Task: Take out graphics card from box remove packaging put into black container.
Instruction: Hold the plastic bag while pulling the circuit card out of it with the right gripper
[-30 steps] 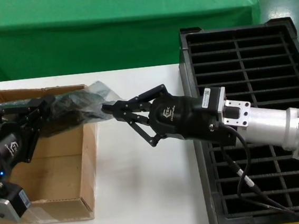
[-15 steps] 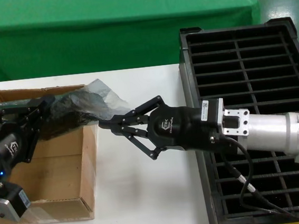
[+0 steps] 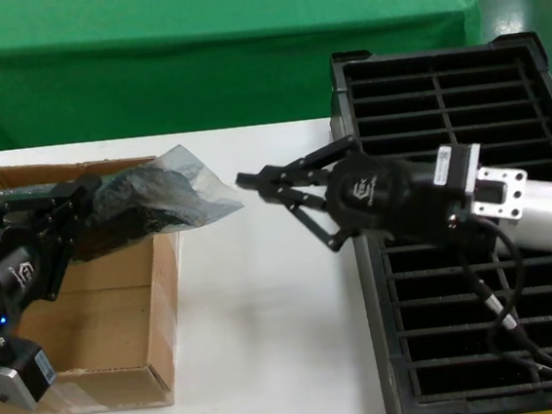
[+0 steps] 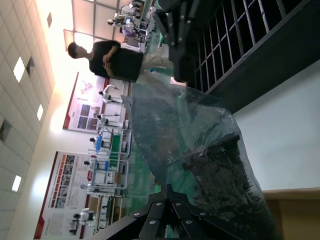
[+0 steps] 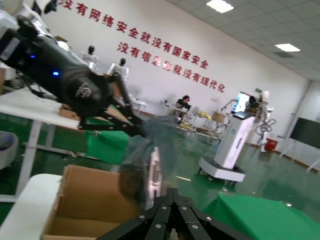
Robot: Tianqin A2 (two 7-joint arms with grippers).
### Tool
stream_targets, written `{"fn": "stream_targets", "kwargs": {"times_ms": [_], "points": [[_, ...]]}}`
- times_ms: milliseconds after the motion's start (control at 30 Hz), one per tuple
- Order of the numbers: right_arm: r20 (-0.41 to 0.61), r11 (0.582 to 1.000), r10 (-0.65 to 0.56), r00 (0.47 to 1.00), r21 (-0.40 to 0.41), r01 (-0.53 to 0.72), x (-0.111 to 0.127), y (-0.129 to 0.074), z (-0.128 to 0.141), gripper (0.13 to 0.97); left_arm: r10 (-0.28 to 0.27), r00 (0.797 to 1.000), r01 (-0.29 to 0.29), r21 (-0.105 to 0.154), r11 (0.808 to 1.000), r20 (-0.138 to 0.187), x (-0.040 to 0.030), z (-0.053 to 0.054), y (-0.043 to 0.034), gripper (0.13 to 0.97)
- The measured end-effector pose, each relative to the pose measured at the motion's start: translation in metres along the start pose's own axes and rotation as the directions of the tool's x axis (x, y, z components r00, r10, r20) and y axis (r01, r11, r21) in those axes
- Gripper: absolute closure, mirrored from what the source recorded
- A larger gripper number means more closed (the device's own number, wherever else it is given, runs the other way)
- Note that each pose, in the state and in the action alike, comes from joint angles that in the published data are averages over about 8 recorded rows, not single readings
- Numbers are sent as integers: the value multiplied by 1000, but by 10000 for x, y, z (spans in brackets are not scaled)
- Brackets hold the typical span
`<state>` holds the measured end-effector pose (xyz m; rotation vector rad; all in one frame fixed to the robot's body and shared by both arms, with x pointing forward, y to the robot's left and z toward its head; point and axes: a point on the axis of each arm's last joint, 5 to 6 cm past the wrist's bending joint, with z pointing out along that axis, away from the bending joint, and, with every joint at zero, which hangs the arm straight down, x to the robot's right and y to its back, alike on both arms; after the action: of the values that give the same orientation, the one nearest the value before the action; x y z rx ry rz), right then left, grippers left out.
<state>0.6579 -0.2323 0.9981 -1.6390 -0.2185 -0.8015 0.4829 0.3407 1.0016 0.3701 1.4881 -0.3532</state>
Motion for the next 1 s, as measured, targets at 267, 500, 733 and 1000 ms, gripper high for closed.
{"fn": "stream_targets", "kwargs": {"times_ms": [267,500,733,1000], "points": [[-14,1000,3,1000,2,-3,7,-17,-15,962,0,1000,0,0,1000,0,0,0,0,958],[12,1000,12,1000,13,-12,-78,-18,113,962,0,1000,0,0,1000,0,0,0,0,958],[25,1000,14,1000,27,-15,-100,-39,220,962,0,1000,0,0,1000,0,0,0,0,958],[38,999,12,999,37,-14,-124,-63,272,962,0,1000,0,0,1000,0,0,0,0,958]]}}
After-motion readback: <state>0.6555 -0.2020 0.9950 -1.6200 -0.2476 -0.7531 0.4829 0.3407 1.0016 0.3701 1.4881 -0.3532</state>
